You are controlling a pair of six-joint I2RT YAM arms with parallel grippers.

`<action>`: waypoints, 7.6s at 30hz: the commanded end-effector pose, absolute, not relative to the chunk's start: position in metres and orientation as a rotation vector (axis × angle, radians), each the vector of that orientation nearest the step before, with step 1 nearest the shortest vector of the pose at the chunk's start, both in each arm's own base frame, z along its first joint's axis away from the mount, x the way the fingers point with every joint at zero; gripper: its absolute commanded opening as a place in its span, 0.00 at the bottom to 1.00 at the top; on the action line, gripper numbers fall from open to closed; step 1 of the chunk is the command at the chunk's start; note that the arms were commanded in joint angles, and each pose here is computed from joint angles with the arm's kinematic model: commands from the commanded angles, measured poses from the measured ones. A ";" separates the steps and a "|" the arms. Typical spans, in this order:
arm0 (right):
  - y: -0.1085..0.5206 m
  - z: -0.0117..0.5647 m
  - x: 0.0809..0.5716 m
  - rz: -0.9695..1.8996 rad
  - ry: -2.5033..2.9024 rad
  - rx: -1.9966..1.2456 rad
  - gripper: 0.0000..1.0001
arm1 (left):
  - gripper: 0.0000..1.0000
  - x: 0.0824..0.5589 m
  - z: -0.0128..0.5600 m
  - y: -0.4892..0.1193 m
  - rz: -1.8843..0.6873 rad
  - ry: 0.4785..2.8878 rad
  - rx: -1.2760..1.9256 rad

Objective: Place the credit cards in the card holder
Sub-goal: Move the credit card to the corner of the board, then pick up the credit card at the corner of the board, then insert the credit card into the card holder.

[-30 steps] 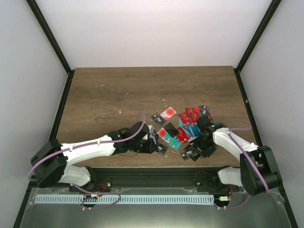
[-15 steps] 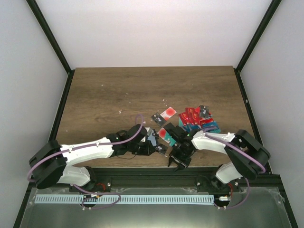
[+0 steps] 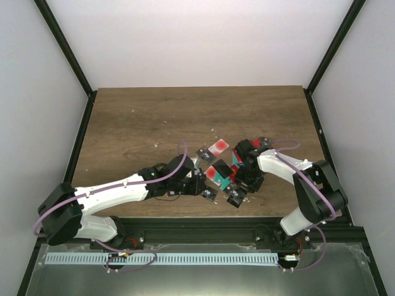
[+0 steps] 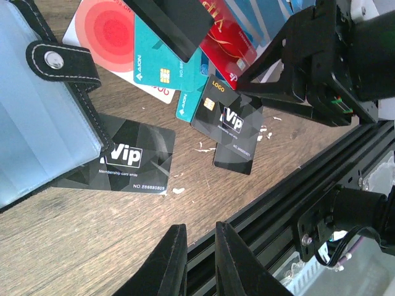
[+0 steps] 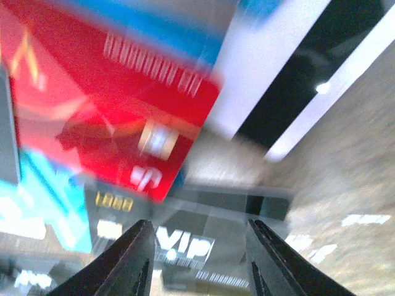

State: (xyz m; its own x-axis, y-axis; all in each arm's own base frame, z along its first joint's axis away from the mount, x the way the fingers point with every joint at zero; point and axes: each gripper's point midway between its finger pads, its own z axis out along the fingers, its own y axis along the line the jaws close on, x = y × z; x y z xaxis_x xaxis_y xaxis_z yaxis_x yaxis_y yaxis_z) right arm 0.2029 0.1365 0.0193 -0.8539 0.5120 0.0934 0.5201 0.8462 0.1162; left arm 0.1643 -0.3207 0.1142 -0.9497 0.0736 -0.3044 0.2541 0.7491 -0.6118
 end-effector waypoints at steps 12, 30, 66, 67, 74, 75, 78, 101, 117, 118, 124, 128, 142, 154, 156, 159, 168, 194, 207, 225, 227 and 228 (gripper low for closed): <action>0.141 -0.028 0.156 -0.113 -2.873 -0.665 0.33 | 0.16 0.168 0.113 -0.315 -0.951 2.691 0.260; 0.181 -0.023 0.115 -0.163 -2.869 -0.444 0.30 | 0.16 0.153 0.089 -0.316 -1.015 2.744 0.281; 0.159 0.002 0.082 -0.678 -2.826 -0.479 0.73 | 0.16 0.126 0.035 -0.401 -1.127 2.917 0.664; 0.163 0.001 0.083 -0.721 -2.820 -0.494 0.72 | 0.16 0.125 0.033 -0.400 -1.124 2.921 0.663; 0.173 -0.005 0.092 -0.841 -2.795 -0.605 0.59 | 0.15 0.125 0.021 -0.387 -1.075 2.938 0.632; 0.172 -0.005 0.093 -0.844 -2.800 -0.612 0.55 | 0.14 0.126 0.018 -0.383 -1.060 2.943 0.624; 0.172 -0.002 0.098 -0.864 -2.818 -0.630 0.41 | 0.13 0.129 0.017 -0.378 -1.054 2.941 0.603; 0.147 0.093 0.153 -0.634 -3.183 -0.575 0.01 | 0.15 0.180 0.130 -0.359 -1.099 2.726 0.392; 0.268 0.325 0.179 -2.098 -2.983 0.972 0.01 | 0.33 0.210 0.287 -0.265 -1.364 2.291 0.390; 0.272 0.331 0.175 -2.135 -2.917 1.038 0.01 | 0.35 0.205 0.297 -0.264 -1.404 2.252 0.418; 0.288 0.354 0.152 -2.281 -2.558 1.273 0.01 | 0.41 0.178 0.341 -0.268 -1.626 2.025 0.556; 0.291 0.361 0.137 -2.326 -2.357 1.346 0.01 | 0.40 0.174 0.348 -0.268 -1.654 1.979 0.577; 0.301 0.352 0.140 -2.305 -2.241 1.332 0.02 | 0.04 0.177 0.340 -0.274 -1.701 1.974 0.588; 0.283 0.240 0.214 -1.820 -2.941 0.707 0.63 | 0.04 0.201 0.202 -0.233 -1.307 2.450 0.141; 0.281 0.227 0.217 -1.777 -2.969 0.658 0.62 | 0.04 0.203 0.185 -0.225 -1.273 2.504 0.045; 0.280 0.200 0.219 -1.694 -2.971 0.577 0.57 | 0.04 0.205 0.160 -0.216 -1.233 2.570 -0.059; 0.285 0.147 0.220 -1.570 -2.911 0.511 0.51 | 0.04 0.217 0.116 -0.216 -1.185 2.687 -0.190; 0.295 0.076 0.235 -1.349 -2.848 0.473 0.40 | 0.04 0.239 0.048 -0.232 -1.141 2.845 -0.239; 0.293 0.045 0.249 -1.265 -2.860 0.434 0.36 | 0.04 0.250 0.049 -0.238 -1.160 2.777 -0.160; 0.283 0.016 0.255 -1.164 -2.886 0.398 0.24 | 0.04 0.258 0.048 -0.248 -1.165 2.706 0.135; 0.283 0.014 0.255 -1.155 -2.890 0.400 0.22 | 0.04 0.258 0.050 -0.249 -1.169 2.696 0.161; 0.283 0.013 0.255 -1.150 -2.891 0.401 0.21 | 0.04 0.258 0.051 -0.250 -1.178 2.689 0.173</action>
State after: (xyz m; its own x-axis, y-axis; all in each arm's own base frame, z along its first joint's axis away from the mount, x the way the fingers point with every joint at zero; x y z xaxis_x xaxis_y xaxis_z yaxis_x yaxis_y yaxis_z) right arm 0.2411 0.2850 0.0265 -0.9687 -0.2419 -0.0563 -0.2071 0.6619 0.7204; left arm 0.2520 -0.2426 0.0441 -0.9860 -0.0252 -0.1647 0.1005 0.6986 -0.7085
